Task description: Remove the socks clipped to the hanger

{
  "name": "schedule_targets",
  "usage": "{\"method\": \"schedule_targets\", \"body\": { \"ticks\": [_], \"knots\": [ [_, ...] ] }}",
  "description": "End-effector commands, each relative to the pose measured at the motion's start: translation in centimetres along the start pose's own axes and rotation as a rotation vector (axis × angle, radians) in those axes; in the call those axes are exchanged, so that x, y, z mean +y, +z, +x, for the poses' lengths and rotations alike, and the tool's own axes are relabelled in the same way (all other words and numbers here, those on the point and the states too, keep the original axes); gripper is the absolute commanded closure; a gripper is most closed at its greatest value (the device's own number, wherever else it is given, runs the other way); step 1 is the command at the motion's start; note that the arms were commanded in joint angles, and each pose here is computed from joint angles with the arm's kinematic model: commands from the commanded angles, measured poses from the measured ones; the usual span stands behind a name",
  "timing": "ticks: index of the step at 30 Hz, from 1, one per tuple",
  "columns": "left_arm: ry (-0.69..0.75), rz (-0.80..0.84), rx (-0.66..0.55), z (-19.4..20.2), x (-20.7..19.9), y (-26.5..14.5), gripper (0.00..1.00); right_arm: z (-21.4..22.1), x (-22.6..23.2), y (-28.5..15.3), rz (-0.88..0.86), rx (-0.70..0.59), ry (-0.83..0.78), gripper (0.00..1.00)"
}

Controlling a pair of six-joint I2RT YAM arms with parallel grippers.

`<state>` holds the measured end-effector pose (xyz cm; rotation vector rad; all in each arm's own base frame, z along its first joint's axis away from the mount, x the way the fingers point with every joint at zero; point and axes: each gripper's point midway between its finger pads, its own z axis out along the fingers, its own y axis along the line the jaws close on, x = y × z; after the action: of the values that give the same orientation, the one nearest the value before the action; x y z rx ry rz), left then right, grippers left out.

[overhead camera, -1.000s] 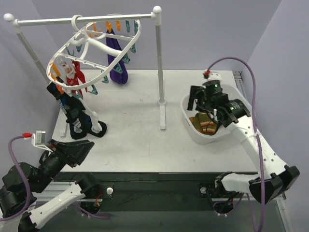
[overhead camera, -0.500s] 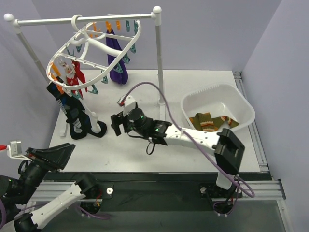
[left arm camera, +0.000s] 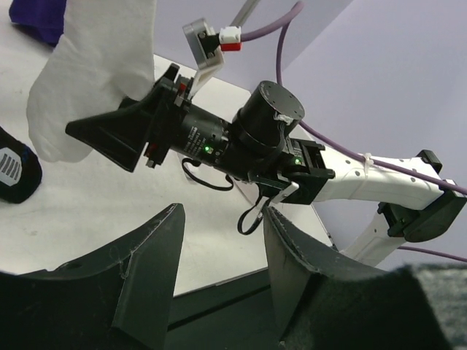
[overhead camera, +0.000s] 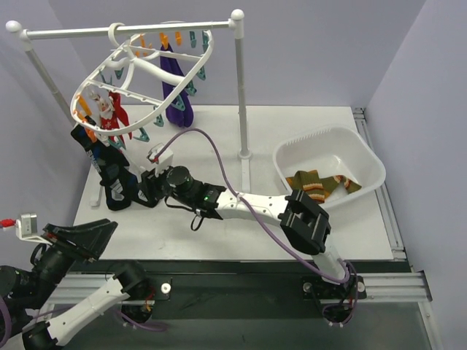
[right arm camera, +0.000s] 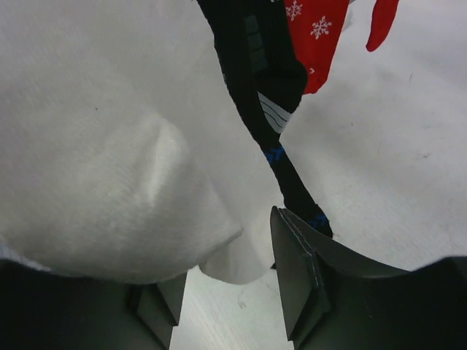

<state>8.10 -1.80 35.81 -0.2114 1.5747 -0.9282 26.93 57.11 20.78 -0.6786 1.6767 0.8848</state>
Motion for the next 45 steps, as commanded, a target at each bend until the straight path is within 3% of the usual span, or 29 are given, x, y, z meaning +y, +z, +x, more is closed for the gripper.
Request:
{"method": "schedule_targets", "body": {
  "ticks": [1, 3, 4, 7, 10, 14, 23, 31, 40, 45],
  "knots": [
    [0.005, 0.036, 0.026, 0.5, -0.3, -0.3, 0.42, -3.1, 1.5, 1.0, -0.024, -0.109, 0.043, 0.6],
    [0.013, 0.037, 0.021, 0.5, -0.2, -0.5, 0.41, -2.9, 1.6, 1.5, -0.022, -0.104, 0.062, 0.69],
    [0.014, 0.037, 0.021, 0.3, -0.2, -0.6, 0.41, -3.1, 1.6, 1.5, -0.022, -0.104, 0.067, 0.86],
    [0.026, 0.044, 0.035, 0.4, -0.3, -0.7, 0.37, -3.3, 2.2, 0.5, -0.029, -0.088, 0.102, 1.0],
    [0.054, 0.087, 0.103, 1.8, -1.3, -0.1, 0.33, -5.7, 2.7, -2.7, -0.032, -0.098, 0.165, 1.0],
    [0.086, 0.102, 0.204, 4.4, -2.1, 1.5, 0.32, -5.3, 2.6, -6.3, -0.028, 0.016, 0.184, 1.0],
    [0.05, 0.204, 0.264, 6.9, -5.1, 4.5, 0.31, -6.9, 1.9, -12.2, -0.134, 0.2, 0.31, 1.0],
    [0.051, 0.224, 0.367, 10.4, -6.3, 7.5, 0.3, -9.2, 2.6, -17.0, -0.253, 0.22, 0.38, 1.0],
    [0.011, 0.139, 0.347, 11.1, -5.6, 9.6, 0.27, -10.7, 3.7, -20.7, -0.332, 0.211, 0.437, 1.0],
    [-0.014, 0.184, 0.316, 10.9, -6.6, 10.4, 0.29, -10.9, 4.5, -21.0, -0.364, 0.221, 0.46, 1.0]
  ]
}}
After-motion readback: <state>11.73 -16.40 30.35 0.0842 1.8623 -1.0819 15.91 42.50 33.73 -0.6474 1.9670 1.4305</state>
